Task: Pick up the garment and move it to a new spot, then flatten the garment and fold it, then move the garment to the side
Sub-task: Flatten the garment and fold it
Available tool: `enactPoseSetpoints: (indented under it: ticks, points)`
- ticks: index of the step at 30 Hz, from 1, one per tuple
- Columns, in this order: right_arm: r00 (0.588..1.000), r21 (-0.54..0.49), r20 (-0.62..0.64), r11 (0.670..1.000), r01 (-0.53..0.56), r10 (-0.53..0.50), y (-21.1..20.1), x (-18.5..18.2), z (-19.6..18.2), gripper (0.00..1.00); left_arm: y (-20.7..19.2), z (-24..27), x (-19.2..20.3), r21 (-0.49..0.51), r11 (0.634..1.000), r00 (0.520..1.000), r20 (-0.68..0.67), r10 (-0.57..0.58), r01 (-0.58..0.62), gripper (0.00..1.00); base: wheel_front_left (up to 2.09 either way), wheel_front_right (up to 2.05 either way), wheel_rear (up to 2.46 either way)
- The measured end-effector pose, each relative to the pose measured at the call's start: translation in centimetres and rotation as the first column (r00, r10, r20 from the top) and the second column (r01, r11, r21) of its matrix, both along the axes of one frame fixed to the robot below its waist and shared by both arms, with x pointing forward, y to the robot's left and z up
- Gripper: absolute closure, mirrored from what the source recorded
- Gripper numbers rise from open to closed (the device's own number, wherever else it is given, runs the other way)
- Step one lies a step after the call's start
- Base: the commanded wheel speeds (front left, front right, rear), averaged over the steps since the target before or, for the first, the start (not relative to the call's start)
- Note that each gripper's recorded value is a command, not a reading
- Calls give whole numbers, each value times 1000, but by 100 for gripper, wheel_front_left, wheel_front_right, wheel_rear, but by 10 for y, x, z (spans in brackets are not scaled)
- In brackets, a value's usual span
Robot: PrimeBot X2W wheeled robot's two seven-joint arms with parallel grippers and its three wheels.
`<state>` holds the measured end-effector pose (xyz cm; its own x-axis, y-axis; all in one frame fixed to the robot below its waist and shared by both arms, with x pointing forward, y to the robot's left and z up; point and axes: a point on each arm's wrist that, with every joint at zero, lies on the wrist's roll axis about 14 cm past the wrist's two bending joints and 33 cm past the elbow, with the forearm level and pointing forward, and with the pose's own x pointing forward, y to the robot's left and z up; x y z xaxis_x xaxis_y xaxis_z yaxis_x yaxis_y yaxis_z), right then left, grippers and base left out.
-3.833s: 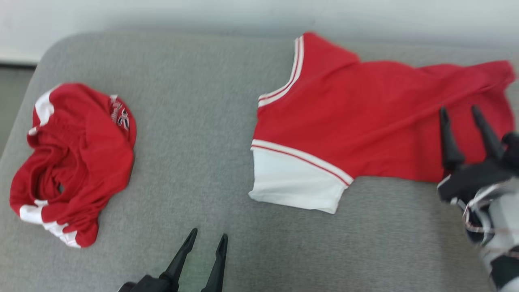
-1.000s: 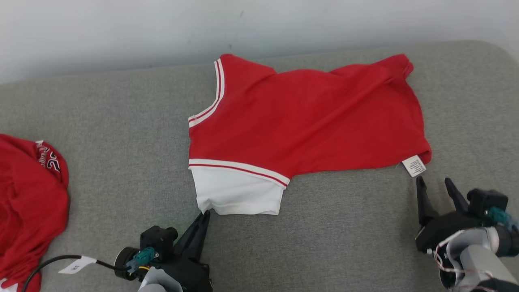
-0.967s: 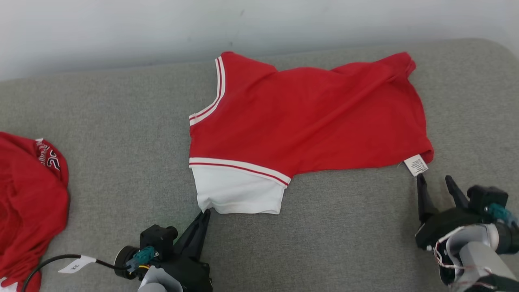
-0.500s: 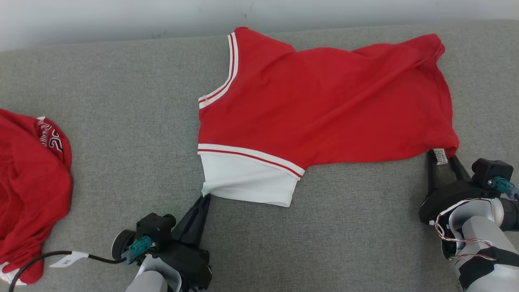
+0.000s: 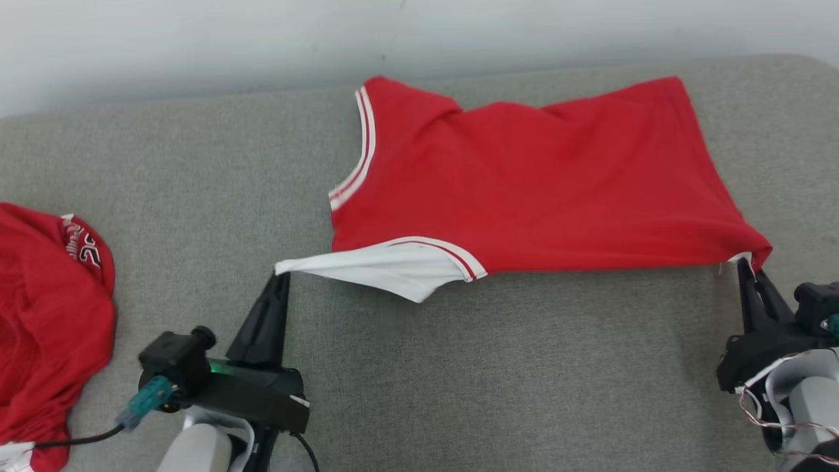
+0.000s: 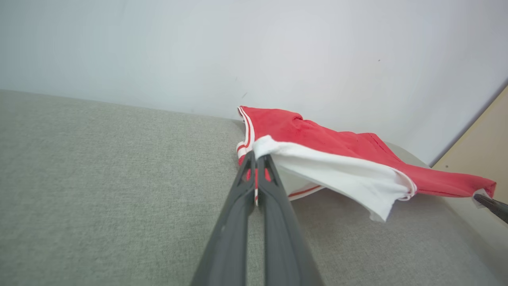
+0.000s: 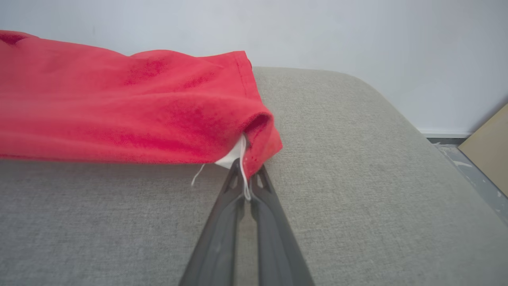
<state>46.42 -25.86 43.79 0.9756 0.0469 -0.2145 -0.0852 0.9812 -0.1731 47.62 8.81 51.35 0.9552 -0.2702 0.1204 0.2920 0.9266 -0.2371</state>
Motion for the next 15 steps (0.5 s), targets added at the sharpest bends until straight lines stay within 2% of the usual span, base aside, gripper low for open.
enactPoseSetpoints:
  ticks: [5, 7, 10, 12, 14, 15]
  points:
    - [998, -59, 46, 997, -43, 46, -6, -18, 22, 100, 14, 44, -4, -76, 996, 993, 105, 45, -38, 100, 0, 0, 0]
    - [996, -77, 32, 993, -86, 89, -5, -36, 24, 100, 23, 61, -7, -66, 996, 987, 151, 61, -51, 100, 0, 0, 0]
    - [995, -76, 4, 992, -99, 99, -10, -53, 20, 100, 26, 72, -11, -59, 997, 982, 177, 65, -55, 100, 0, 0, 0]
    - [995, -67, -6, 993, -98, 98, -13, -61, 19, 86, 26, 77, -12, -56, 997, 980, 190, 62, -52, 100, 0, 0, 0]
    - [996, -49, -26, 995, -89, 88, -15, -68, 14, 61, 23, 78, -12, -51, 998, 980, 190, 51, -42, 100, 0, 0, 0]
    - [996, -40, -41, 996, -85, 83, -15, -72, 8, 31, 20, 78, -12, -48, 998, 981, 189, 42, -33, 100, 0, 0, 0]
